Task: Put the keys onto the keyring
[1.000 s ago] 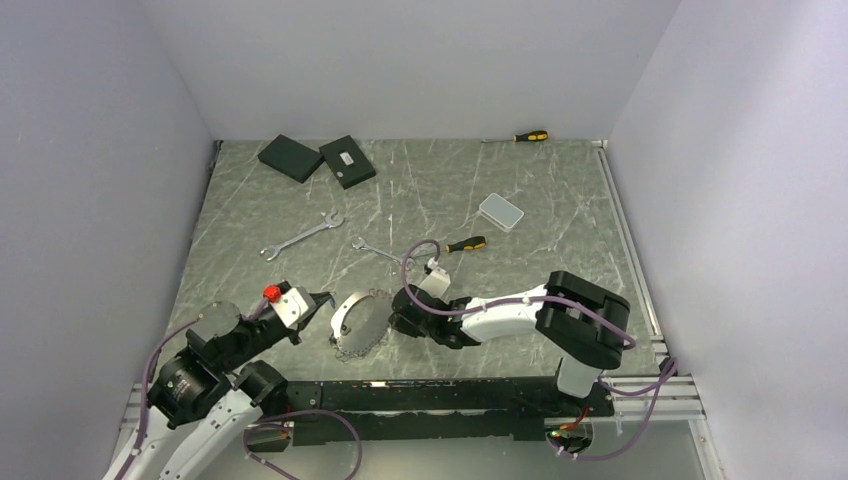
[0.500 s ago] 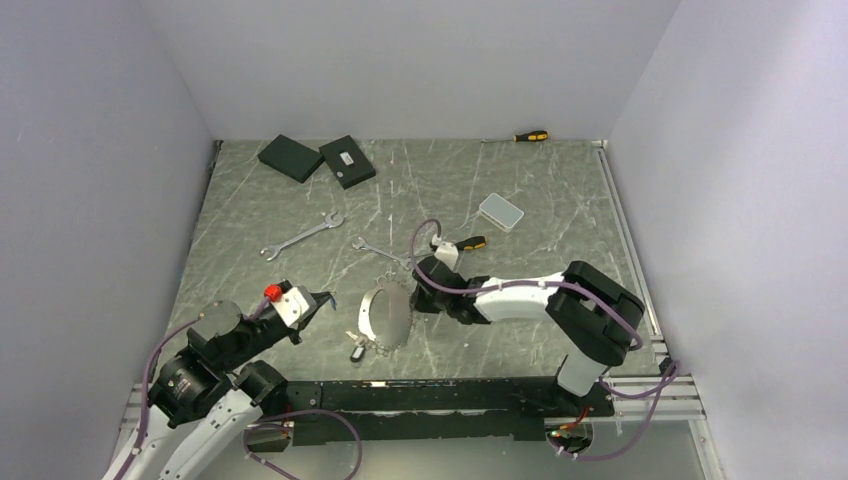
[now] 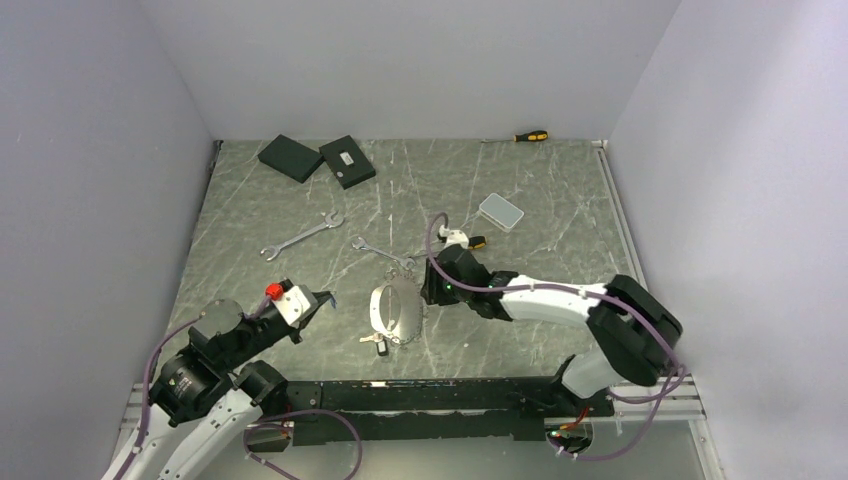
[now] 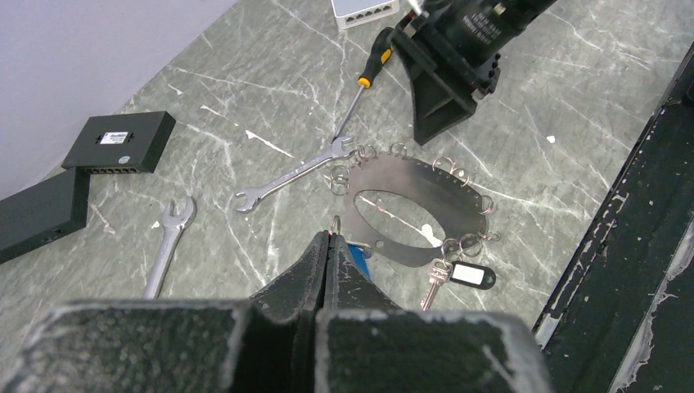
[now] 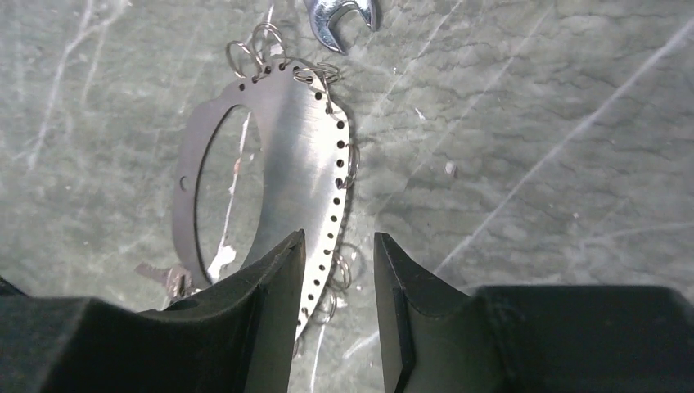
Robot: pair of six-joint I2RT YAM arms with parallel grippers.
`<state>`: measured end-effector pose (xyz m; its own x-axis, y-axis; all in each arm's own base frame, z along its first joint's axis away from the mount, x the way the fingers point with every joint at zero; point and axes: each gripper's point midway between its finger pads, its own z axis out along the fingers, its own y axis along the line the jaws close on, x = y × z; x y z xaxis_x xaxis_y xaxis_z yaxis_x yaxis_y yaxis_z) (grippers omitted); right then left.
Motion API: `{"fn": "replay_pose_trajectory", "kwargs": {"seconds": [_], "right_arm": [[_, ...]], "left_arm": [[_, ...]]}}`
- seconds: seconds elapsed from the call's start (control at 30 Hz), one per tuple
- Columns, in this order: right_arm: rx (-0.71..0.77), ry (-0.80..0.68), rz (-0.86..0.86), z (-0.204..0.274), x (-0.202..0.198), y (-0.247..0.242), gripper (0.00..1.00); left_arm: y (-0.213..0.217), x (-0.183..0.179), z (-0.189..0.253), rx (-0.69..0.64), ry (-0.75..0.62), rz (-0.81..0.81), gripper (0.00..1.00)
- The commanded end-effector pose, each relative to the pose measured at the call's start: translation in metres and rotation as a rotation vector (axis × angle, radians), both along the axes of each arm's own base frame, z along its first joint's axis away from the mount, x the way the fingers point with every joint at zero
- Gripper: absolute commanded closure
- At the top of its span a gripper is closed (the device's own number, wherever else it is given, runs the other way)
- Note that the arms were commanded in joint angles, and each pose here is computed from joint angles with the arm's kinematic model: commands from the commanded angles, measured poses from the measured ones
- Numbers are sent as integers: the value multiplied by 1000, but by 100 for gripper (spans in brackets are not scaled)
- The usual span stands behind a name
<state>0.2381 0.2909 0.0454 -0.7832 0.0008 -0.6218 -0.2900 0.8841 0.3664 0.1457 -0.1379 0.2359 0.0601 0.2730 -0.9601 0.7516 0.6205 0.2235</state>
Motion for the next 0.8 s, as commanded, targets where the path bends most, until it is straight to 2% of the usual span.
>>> {"fn": "replay_pose_trajectory", "kwargs": {"seconds": [0.0, 0.2, 0.33, 0.47, 0.6, 0.77], "right_arm": [[71, -36, -99, 20, 2, -13, 61], [223, -9, -216, 14, -5, -3, 63], [281, -50, -287, 13, 1, 4, 63], [283, -72, -322, 9, 7, 11, 65], [268, -70, -352, -2, 11, 11, 70], [240, -86, -359, -9, 17, 12, 71]], "left_arm": [[-2, 5, 8, -23, -16, 12, 100], [-2, 5, 8, -23, -14, 12, 100], [-2, 5, 8, -24, -15, 12, 100], [-1, 4, 9, -26, -18, 11, 100], [-1, 4, 9, -29, -19, 14, 100], [-1, 3, 10, -32, -22, 13, 100]]}}
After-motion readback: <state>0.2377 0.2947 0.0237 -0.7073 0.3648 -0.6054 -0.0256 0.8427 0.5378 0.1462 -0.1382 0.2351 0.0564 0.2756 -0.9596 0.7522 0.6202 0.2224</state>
